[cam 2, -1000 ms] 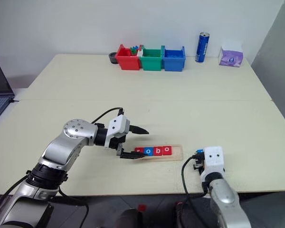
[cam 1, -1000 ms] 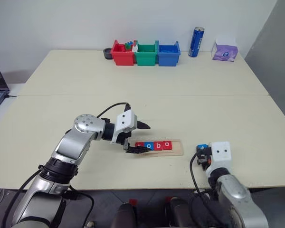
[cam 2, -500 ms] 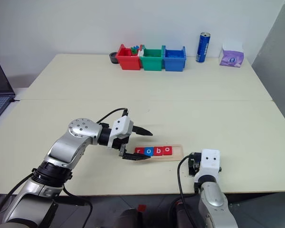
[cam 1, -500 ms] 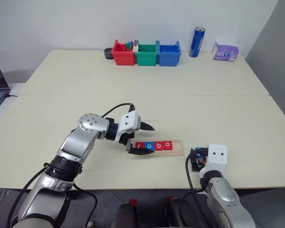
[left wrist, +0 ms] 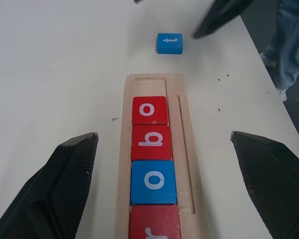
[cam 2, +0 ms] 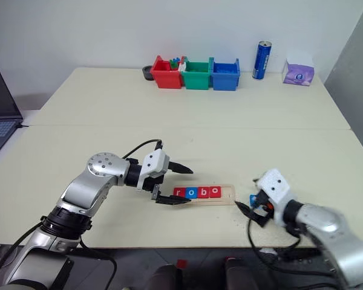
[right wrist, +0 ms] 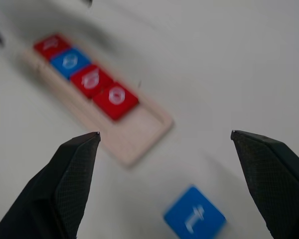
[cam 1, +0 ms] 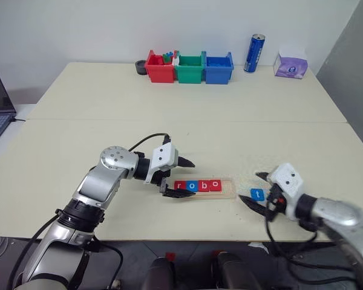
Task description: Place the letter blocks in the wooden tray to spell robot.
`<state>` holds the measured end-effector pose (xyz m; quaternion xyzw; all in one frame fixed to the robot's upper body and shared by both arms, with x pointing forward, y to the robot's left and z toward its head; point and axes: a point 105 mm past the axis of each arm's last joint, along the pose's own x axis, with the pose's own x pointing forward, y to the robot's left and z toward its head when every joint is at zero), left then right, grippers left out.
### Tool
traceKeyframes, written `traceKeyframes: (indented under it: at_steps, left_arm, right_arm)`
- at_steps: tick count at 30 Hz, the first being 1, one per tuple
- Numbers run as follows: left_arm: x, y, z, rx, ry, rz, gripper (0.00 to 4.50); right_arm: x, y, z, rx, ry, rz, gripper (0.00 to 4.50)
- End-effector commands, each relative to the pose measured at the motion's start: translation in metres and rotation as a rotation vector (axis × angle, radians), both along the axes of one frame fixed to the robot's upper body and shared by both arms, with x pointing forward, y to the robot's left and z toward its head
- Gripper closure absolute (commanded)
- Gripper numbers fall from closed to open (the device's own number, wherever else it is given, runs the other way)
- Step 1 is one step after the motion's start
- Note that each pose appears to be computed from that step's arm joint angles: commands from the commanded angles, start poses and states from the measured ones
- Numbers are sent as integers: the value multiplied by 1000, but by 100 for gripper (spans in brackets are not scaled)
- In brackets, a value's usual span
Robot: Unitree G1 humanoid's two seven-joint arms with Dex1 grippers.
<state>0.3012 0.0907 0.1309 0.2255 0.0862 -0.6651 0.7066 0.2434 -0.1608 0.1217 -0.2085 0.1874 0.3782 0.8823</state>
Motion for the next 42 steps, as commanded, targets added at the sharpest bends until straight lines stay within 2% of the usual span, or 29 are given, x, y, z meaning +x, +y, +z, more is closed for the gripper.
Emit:
traceKeyframes:
  at_steps: [1,7,16,19,26,34,42]
  left_arm:
    - [0,-6,9,-20,-53,-14,0]
    - [-2,-8,9,-24,-55,-8,0]
    - [-2,-4,9,-12,-65,13,0]
    - [-2,-3,9,-9,-65,18,0]
    - [-1,2,8,0,-65,39,0]
    - [1,14,3,40,-74,60,0]
    - [0,13,3,53,-91,42,0]
  right_arm:
    - [0,-3,-1,-61,39,149,4]
    - [13,-11,-10,-133,85,262,4]
    - [29,-17,-23,-179,141,330,4]
    - [33,-17,-25,-176,147,335,60]
    - [32,-11,-14,-149,132,353,304]
    - [38,25,17,-118,40,436,304]
    - [54,52,3,-177,50,519,304]
